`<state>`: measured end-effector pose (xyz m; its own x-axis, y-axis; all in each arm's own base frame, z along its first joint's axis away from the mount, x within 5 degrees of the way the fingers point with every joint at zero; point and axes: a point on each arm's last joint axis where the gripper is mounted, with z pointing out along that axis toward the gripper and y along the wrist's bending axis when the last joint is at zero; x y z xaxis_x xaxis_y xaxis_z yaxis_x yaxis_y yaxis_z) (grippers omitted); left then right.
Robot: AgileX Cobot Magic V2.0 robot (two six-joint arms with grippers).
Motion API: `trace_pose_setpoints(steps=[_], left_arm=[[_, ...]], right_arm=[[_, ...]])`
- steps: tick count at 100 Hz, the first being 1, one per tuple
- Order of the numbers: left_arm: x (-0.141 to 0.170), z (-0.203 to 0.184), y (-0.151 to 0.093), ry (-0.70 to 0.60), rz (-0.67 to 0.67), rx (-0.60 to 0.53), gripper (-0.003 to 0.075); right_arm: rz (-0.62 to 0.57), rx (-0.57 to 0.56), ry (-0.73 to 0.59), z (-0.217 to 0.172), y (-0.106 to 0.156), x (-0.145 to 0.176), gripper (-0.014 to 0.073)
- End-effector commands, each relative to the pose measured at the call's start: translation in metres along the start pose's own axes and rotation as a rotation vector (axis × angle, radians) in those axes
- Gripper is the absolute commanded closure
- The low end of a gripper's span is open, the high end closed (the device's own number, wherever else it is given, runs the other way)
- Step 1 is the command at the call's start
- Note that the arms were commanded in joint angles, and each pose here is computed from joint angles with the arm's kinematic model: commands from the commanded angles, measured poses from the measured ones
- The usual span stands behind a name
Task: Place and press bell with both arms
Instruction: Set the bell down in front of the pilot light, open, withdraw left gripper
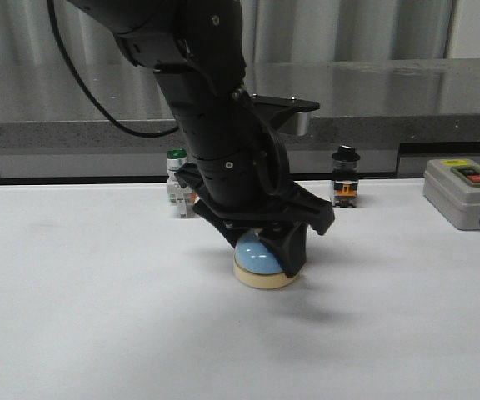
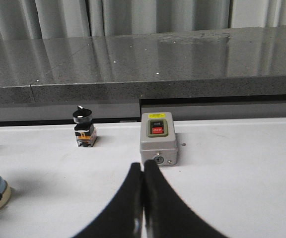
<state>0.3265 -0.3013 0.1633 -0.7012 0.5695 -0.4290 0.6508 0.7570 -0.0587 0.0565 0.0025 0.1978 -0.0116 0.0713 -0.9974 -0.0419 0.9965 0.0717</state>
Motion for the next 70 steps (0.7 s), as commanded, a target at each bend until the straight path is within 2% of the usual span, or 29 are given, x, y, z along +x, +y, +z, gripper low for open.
trace_pose_setpoints(steps=[1,11,24,33,70], left_arm=[[-0.017,-0.026,-0.006,-0.107,0.009,0.010,0.0520],[-0.017,-0.025,-0.006,-0.103,0.009,0.010,0.0436],[-0.017,-0.025,-0.006,-0.095,0.009,0.010,0.0284],[-0.015,-0.025,-0.006,-0.081,0.009,0.010,0.0221],[-0.023,-0.059,-0.008,-0.150,0.012,0.015,0.0182]], right_arm=[[-0.001,-0.002,-0.118,-0.002,0.001,-0.013,0.0655],[-0.001,-0.002,-0.118,-0.002,0.001,-0.013,0.0655],[-0.001,-0.002,-0.118,-0.002,0.001,-0.013,0.0655],[-0.001,-0.002,-0.118,-0.002,0.001,-0.013,0.0655],[-0.001,-0.002,-0.118,-0.002,0.001,-0.013,0.0655]])
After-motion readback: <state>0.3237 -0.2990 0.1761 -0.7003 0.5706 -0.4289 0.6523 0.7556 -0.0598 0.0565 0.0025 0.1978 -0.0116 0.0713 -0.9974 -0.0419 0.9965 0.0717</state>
